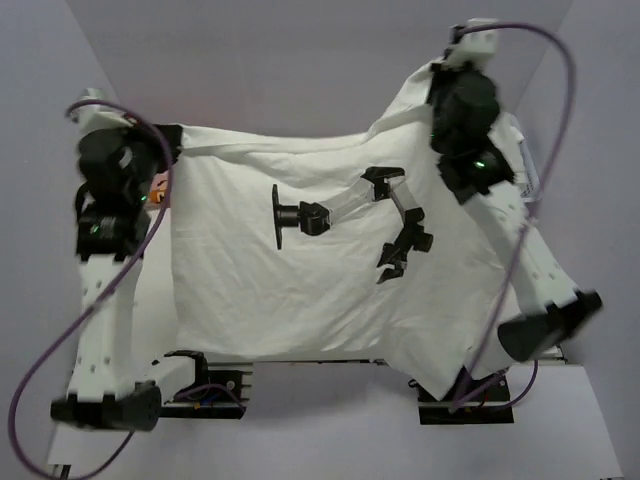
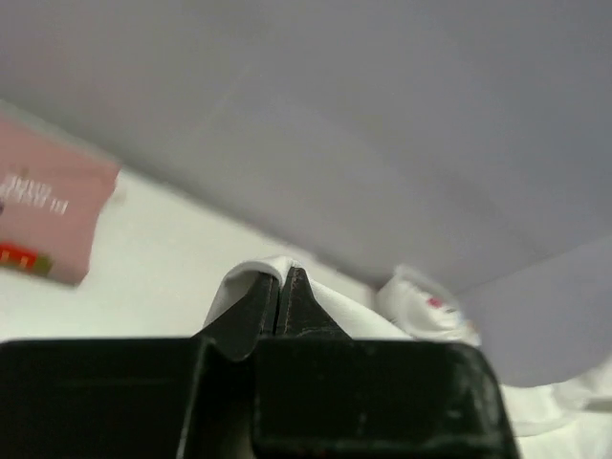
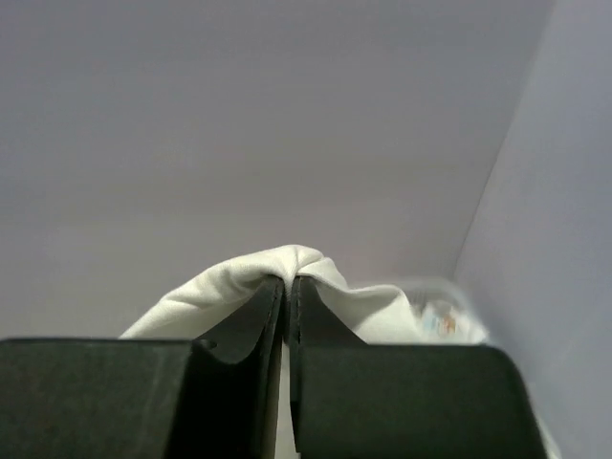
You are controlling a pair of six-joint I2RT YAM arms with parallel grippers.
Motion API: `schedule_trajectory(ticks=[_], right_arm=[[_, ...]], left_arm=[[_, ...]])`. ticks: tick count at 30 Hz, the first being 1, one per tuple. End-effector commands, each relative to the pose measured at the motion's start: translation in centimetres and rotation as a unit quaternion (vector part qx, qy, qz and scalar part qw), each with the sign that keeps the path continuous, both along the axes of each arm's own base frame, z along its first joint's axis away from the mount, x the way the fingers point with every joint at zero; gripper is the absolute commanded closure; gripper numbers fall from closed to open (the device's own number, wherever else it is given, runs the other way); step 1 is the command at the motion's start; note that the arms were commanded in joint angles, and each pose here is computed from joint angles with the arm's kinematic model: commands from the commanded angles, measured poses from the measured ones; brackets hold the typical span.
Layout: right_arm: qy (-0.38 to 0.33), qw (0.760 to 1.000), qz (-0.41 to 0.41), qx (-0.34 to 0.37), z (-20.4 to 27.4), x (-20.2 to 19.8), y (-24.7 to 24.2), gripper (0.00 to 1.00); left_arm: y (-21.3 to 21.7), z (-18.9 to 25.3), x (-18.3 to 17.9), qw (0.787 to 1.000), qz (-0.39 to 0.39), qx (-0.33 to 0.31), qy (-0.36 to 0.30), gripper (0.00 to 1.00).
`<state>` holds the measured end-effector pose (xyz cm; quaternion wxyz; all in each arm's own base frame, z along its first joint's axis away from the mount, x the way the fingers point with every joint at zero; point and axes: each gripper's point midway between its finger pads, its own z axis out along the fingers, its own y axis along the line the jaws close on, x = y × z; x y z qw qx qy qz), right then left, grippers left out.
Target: Fold and stack the t-shirts
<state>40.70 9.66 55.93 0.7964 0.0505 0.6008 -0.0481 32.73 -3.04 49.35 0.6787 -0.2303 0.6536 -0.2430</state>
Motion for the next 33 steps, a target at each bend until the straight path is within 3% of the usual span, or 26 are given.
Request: schedule_trajectory(ticks=[1,4,5,6,7,8,9,10,12,14,16,20,22,23,24,25,26,28,33], right_arm=[[0.081,0.996,-0.046,0.000,-8.6,6.0,-0.5,1.00],[0.177,0.984,-0.019,0.008,-19.4,11.3,0.9,1.00],[0.215,0.977,0.000,0.005,-22.7,12.1,1.2,1.00],[0.256,0.967,0.004,0.016,-26.9,13.3,1.8,1.00],[0.272,0.962,0.027,0.021,-28.2,14.1,2.6,1.00],[0.309,0.950,0.031,0.017,-31.9,15.2,2.8,0.97],[0.342,0.939,0.034,0.014,-34.8,16.1,3.0,0.75],[0.351,0.935,0.051,0.012,-34.9,16.6,3.8,0.59],[0.369,0.926,0.075,0.005,-36.2,18.5,4.9,0.23],[0.404,0.911,0.080,-0.012,-37.8,17.8,5.1,0.10],[0.411,0.908,0.086,-0.014,-38.5,17.1,5.1,0.10],[0.417,0.903,0.105,0.014,-38.0,12.7,4.8,0.10],[0.458,0.880,0.119,0.037,-42.0,9.5,5.1,0.10],[0.430,0.891,0.130,0.058,-39.5,8.9,5.2,0.10],[0.438,0.887,0.129,0.064,-40.0,8.0,5.0,0.10],[0.470,0.869,0.134,0.079,-43.2,5.7,5.1,0.10],[0.450,0.877,0.140,0.090,-40.9,4.9,5.0,0.10],[0.485,0.857,0.148,0.095,-44.0,2.1,4.8,0.10],[0.509,0.835,0.154,0.143,-46.5,-1.8,5.0,0.10]], left_arm=[[0.5,-14.2,7.4,0.985,0.020,-0.013,0.171,1.00],[0.9,-22.0,10.3,0.972,0.036,-0.015,0.234,1.00],[0.8,-26.2,11.7,0.960,0.038,-0.019,0.278,0.90],[0.8,-28.4,12.5,0.953,0.039,-0.018,0.299,0.78],[1.1,-29.6,13.3,0.947,0.046,-0.015,0.317,0.44],[1.3,-31.0,14.2,0.942,0.052,-0.012,0.330,0.26],[1.2,-34.8,14.9,0.925,0.053,-0.009,0.376,0.17],[1.5,-34.5,15.8,0.920,0.060,-0.005,0.386,0.11],[1.5,-35.5,16.7,0.911,0.058,0.001,0.409,0.11],[1.6,-35.2,17.7,0.914,0.054,0.011,0.403,0.07],[0.3,-34.5,17.9,0.923,0.025,0.014,0.383,0.00],[-0.8,-34.0,16.2,0.929,-0.008,0.009,0.369,0.00],[-1.4,-34.2,15.1,0.929,-0.029,0.009,0.369,0.00],[-2.0,-34.8,14.7,0.926,-0.041,0.016,0.375,0.00],[-2.0,-35.0,14.3,0.926,-0.041,0.016,0.376,0.00],[-2.6,-35.4,14.0,0.923,-0.053,0.023,0.379,0.00],[-3.0,-35.4,13.9,0.923,-0.060,0.031,0.379,0.00],[-3.7,-36.6,13.8,0.918,-0.069,0.039,0.390,0.00],[-4.9,-38.6,14.6,0.904,-0.064,0.066,0.418,0.00]])
